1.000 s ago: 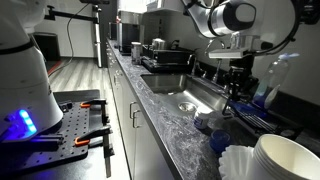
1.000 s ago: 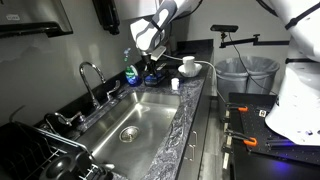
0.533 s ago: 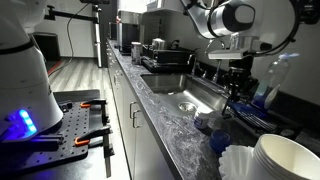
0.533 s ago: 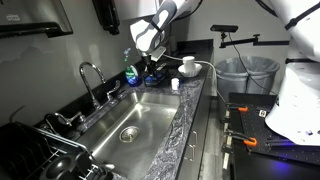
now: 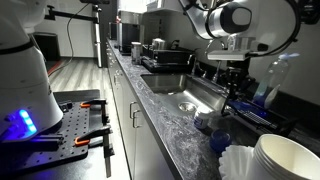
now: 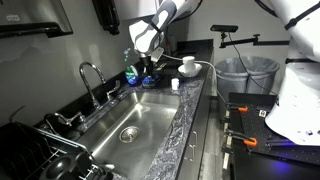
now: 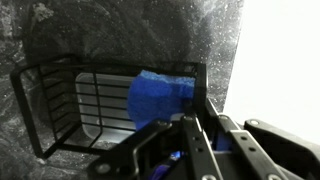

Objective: Move the dish reck closer to the sink

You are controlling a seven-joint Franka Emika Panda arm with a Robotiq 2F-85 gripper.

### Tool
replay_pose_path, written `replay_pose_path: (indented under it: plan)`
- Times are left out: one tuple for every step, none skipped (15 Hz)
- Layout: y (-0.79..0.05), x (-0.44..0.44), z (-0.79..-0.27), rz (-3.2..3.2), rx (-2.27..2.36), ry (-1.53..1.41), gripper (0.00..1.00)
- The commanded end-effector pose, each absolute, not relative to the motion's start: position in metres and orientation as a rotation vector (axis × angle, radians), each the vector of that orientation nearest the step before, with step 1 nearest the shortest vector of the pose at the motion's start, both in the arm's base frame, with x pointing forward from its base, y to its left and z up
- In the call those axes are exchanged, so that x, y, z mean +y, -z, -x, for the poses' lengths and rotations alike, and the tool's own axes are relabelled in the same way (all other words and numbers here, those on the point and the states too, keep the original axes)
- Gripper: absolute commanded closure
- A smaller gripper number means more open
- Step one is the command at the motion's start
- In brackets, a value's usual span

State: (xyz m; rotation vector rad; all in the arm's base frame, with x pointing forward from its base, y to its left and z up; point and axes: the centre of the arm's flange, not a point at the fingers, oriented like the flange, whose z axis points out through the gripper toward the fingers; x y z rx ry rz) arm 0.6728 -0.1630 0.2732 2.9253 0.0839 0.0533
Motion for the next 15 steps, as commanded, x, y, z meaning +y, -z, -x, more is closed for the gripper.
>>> replay_pose_path:
  plan:
    - [-0.272,-0.148,-0.659,-2.941,0.157,-0.076,0.97]
    - [-0.271,-0.147,-0.659,-2.939,0.146,-0.055,0.97]
    - [-0.271,-0.146,-0.656,-2.941,0.128,-0.037,0.97]
    - [-0.272,-0.145,-0.652,-2.94,0.096,-0.018,0.97]
    - [-0.273,-0.143,-0.65,-2.936,0.076,-0.013,0.97]
    - [-0.276,-0.142,-0.645,-2.936,0.054,-0.009,0.97]
    - [-0.278,-0.141,-0.643,-2.939,0.03,0.001,0.97]
    - [-0.279,-0.139,-0.641,-2.936,0.003,0.011,0.97]
    - [-0.28,-0.137,-0.638,-2.93,-0.034,0.022,0.97]
    - [-0.281,-0.136,-0.634,-2.929,-0.061,0.032,0.97]
    - [-0.281,-0.134,-0.633,-2.926,-0.101,0.032,0.97]
    - [-0.282,-0.134,-0.632,-2.924,-0.121,0.033,0.97]
    - [-0.281,-0.134,-0.631,-2.919,-0.132,0.035,0.97]
    - [-0.28,-0.135,-0.632,-2.913,-0.136,0.033,0.97]
    - [-0.279,-0.137,-0.633,-2.912,-0.131,0.033,0.97]
